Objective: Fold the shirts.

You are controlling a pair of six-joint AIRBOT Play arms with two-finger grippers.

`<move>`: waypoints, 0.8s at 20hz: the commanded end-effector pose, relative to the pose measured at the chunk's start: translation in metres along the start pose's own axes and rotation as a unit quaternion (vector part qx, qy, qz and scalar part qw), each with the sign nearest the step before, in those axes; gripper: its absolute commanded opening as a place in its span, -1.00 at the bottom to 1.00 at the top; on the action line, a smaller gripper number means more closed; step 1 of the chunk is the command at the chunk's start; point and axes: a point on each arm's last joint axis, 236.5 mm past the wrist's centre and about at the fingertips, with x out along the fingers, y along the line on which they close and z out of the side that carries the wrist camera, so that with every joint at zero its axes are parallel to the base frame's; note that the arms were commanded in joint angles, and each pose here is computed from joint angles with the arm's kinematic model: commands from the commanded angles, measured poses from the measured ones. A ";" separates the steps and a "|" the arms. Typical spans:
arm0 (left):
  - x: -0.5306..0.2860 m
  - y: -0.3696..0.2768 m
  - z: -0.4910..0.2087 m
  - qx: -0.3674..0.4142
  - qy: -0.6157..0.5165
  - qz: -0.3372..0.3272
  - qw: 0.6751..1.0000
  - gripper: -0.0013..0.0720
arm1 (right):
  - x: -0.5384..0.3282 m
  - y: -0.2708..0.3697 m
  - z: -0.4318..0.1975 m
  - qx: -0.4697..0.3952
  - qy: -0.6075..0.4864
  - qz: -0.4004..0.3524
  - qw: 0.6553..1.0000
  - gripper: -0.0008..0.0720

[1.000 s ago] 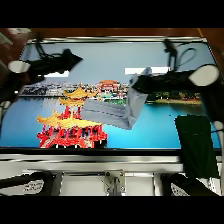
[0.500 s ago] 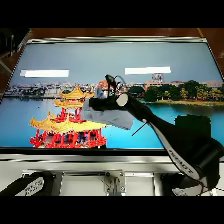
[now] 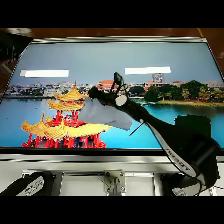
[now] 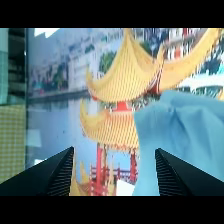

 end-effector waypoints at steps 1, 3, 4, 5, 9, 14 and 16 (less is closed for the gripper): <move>0.000 0.001 -0.003 0.015 0.006 0.000 1.000 -0.85 | -0.052 -0.019 0.041 -0.121 0.034 -0.031 0.992 0.72; 0.000 0.002 -0.008 0.036 0.015 0.003 0.999 -0.85 | -0.107 -0.080 0.040 -0.157 0.133 -0.123 0.971 0.72; -0.001 0.007 -0.012 0.045 0.026 0.012 0.999 -0.85 | -0.143 -0.125 0.035 -0.136 0.190 -0.198 0.952 0.72; -0.001 0.011 -0.018 0.055 0.038 0.021 0.998 -0.85 | -0.178 -0.163 0.026 -0.106 0.242 -0.263 0.928 0.77; -0.004 0.020 -0.040 0.075 0.086 0.035 0.993 -0.85 | -0.212 -0.208 -0.025 0.016 0.326 -0.261 0.909 0.77; -0.006 0.017 -0.049 0.073 0.105 0.028 0.991 -0.85 | -0.154 -0.210 -0.063 0.079 0.305 -0.195 0.929 0.77; -0.005 0.018 -0.049 0.072 0.105 0.028 0.991 -0.85 | -0.132 -0.207 -0.074 0.093 0.306 -0.174 0.931 0.77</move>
